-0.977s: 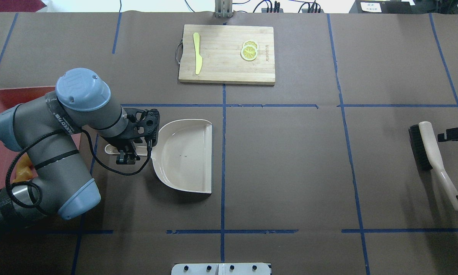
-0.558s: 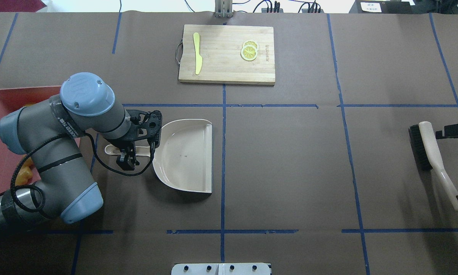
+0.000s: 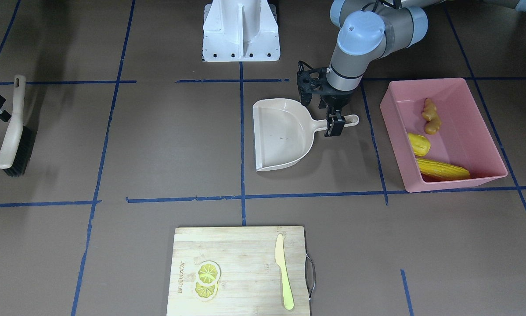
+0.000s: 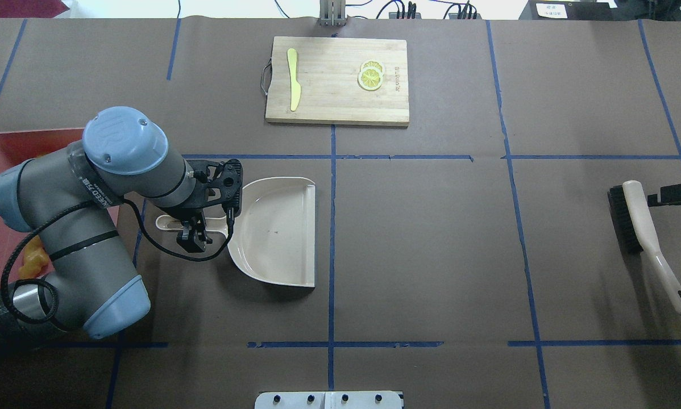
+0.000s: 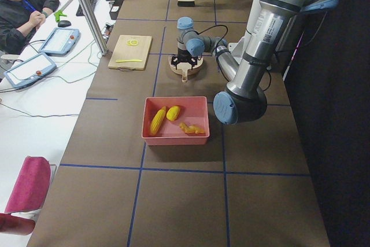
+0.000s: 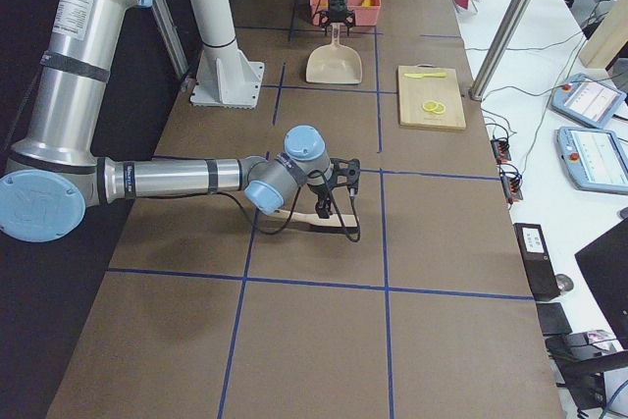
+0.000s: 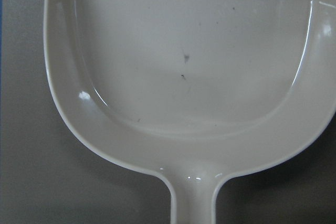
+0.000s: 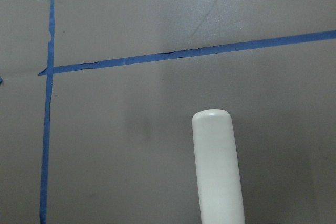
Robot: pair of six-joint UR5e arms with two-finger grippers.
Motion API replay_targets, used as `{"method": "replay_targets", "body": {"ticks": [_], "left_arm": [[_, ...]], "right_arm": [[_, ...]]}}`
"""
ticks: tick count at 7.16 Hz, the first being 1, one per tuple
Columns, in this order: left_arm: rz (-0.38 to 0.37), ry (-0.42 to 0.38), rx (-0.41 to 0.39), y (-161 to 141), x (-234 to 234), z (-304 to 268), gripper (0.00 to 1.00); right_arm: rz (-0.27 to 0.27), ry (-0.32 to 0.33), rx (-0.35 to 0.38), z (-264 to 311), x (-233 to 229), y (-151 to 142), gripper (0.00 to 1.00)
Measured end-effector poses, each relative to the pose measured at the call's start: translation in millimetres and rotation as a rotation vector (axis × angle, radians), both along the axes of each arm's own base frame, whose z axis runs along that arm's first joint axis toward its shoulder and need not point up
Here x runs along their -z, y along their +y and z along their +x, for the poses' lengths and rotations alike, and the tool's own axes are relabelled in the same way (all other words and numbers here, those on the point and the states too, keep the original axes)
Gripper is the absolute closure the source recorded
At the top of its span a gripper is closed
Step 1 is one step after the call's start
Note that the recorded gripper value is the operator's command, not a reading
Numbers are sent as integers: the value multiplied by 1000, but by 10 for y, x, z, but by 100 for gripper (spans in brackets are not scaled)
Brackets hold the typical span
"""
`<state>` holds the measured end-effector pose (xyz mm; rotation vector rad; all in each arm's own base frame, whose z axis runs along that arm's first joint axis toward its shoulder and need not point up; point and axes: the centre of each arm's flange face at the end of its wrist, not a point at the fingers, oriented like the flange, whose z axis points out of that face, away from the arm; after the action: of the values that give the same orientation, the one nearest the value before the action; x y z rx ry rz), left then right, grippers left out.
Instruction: Sweep and dump trash into bin
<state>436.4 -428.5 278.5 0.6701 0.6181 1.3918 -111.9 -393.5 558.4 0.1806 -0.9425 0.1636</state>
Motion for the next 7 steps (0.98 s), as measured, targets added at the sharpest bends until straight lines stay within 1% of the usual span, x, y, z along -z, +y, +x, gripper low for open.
{"method": "replay_targets", "body": {"ticks": [1,3,4,5,6,7], "left_arm": [[-33,34,62,9,152,-157,0],[-178,106,254,-3,370,-536,0],[-258,133,352,17,418,-814,0],[-347,143,464,6,420,-1149,0],[-421,131,569,-74,369,-1463,0],[-462,102,644,-176,272,-1718,0]], "right_arm": [[1,-1,0,0,3,0,0],[3,0,-2,2,9,-5,0],[3,1,-4,7,9,-7,0],[4,1,-5,10,9,-9,0],[5,2,-6,14,11,-10,0],[6,1,-7,16,17,-11,0]]}}
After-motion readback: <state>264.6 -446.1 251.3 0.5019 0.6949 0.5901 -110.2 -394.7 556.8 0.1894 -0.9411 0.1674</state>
